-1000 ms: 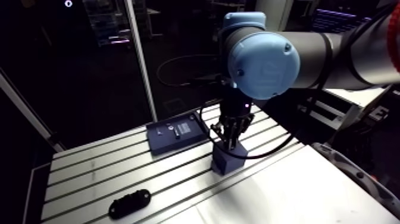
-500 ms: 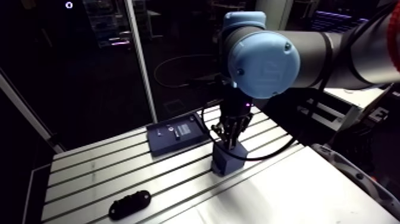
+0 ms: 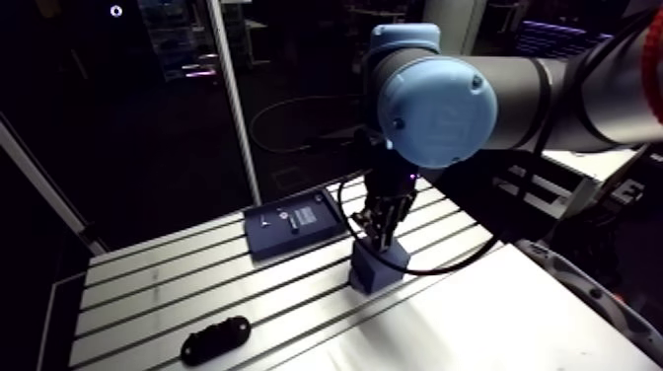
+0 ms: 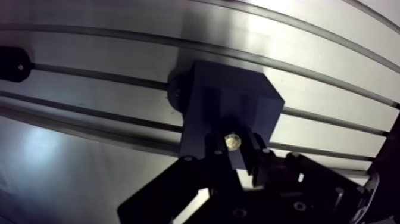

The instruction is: Pick up the M10 bolt and insert it into the hex recess until seated.

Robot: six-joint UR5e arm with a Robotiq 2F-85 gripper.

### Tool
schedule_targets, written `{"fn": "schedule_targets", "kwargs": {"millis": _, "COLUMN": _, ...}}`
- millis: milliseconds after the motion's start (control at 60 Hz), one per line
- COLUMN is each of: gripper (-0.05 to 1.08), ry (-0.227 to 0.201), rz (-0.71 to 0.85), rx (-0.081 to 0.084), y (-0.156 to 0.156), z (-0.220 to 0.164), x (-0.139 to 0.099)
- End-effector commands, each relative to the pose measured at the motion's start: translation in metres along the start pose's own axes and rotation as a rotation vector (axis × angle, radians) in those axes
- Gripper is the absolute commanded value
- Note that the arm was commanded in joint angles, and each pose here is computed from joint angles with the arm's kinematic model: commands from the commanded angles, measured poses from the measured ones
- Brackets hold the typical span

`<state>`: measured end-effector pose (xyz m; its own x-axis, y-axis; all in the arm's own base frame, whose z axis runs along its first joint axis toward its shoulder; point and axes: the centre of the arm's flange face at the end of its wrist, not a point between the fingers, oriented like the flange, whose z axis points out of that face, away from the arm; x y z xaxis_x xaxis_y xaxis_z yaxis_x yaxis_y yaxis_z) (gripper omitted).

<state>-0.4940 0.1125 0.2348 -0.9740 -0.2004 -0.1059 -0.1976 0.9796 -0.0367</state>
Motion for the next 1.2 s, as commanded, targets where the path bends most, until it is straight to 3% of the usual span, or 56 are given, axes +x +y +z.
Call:
{"fn": "schedule_targets", "kwargs": {"millis": 17, "gripper": 0.79, "ry": -0.005, "rz": -0.008, "rx": 0.001, "y": -0.0005, "z": 0.0022, "x": -0.0016}}
{"fn": "schedule_targets", "kwargs": {"millis": 1200, "gripper": 0.80, "ry": -0.002, "rz": -0.179, "rx": -0.007, "y": 0.0025, "z": -0.0002, "x": 0.0024}}
